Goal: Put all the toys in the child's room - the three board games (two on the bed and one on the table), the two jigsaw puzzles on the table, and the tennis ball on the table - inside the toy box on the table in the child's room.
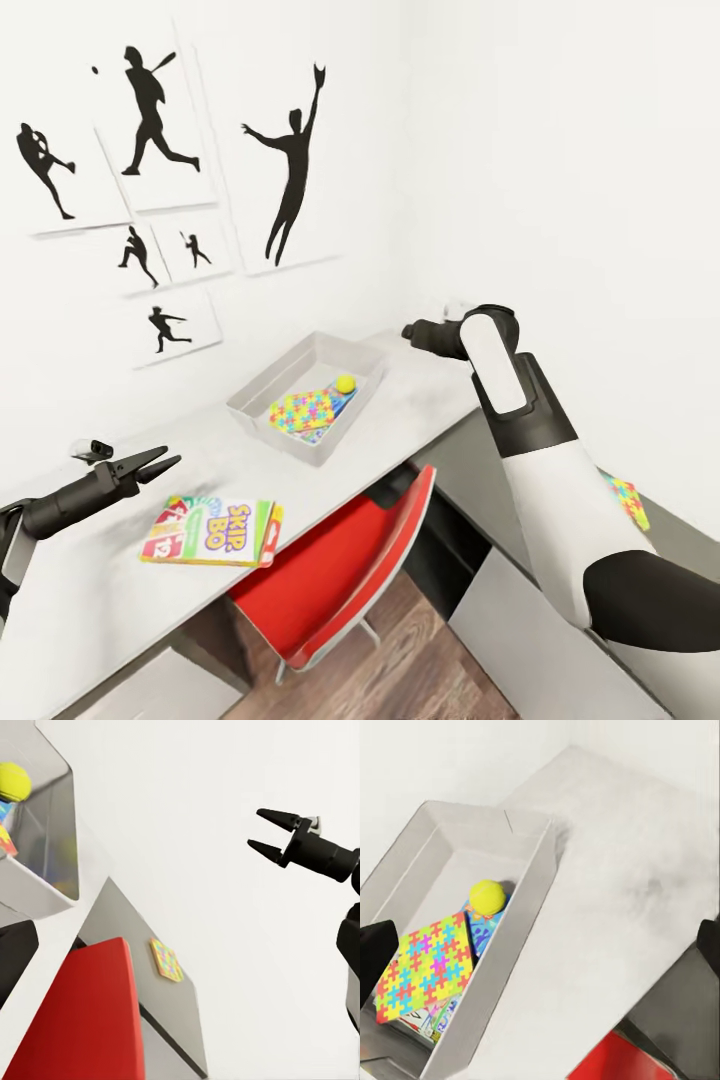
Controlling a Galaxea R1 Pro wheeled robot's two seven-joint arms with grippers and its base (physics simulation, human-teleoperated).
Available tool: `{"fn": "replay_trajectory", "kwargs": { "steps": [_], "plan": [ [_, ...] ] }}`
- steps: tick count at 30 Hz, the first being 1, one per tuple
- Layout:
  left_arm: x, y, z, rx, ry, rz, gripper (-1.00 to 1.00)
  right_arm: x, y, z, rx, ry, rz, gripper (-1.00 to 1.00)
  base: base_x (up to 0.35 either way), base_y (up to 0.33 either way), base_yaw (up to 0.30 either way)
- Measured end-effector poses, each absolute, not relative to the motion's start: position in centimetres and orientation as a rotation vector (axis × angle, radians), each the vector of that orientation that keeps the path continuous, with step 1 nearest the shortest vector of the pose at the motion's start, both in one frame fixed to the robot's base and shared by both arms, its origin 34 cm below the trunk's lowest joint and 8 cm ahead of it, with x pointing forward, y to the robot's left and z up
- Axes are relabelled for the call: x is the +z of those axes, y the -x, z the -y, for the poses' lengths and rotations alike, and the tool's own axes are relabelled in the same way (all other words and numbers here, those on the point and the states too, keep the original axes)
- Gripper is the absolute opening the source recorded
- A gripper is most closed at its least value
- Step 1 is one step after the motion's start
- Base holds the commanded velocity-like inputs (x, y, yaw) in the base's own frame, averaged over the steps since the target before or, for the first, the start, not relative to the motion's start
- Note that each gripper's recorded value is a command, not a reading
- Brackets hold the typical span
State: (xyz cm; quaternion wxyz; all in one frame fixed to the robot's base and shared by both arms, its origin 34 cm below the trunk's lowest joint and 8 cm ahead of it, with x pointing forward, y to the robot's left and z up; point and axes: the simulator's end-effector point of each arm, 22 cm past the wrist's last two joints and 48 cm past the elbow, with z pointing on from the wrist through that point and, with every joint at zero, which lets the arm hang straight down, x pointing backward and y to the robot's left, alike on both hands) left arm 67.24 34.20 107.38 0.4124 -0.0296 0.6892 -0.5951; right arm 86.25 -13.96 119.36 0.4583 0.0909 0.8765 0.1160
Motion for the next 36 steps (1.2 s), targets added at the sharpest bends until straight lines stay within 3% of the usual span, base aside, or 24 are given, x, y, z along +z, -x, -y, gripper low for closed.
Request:
{"fn": "replay_trajectory", "kwargs": {
  "steps": [36],
  "plan": [
    [107.6, -67.2, -34.3, -1.497, 0.071, -1.728, 1.0, 117.5, -86.0, 14.0, 0.283, -0.237, -2.193, 1.0, -0.028, 0.087, -0.285]
  ]
}}
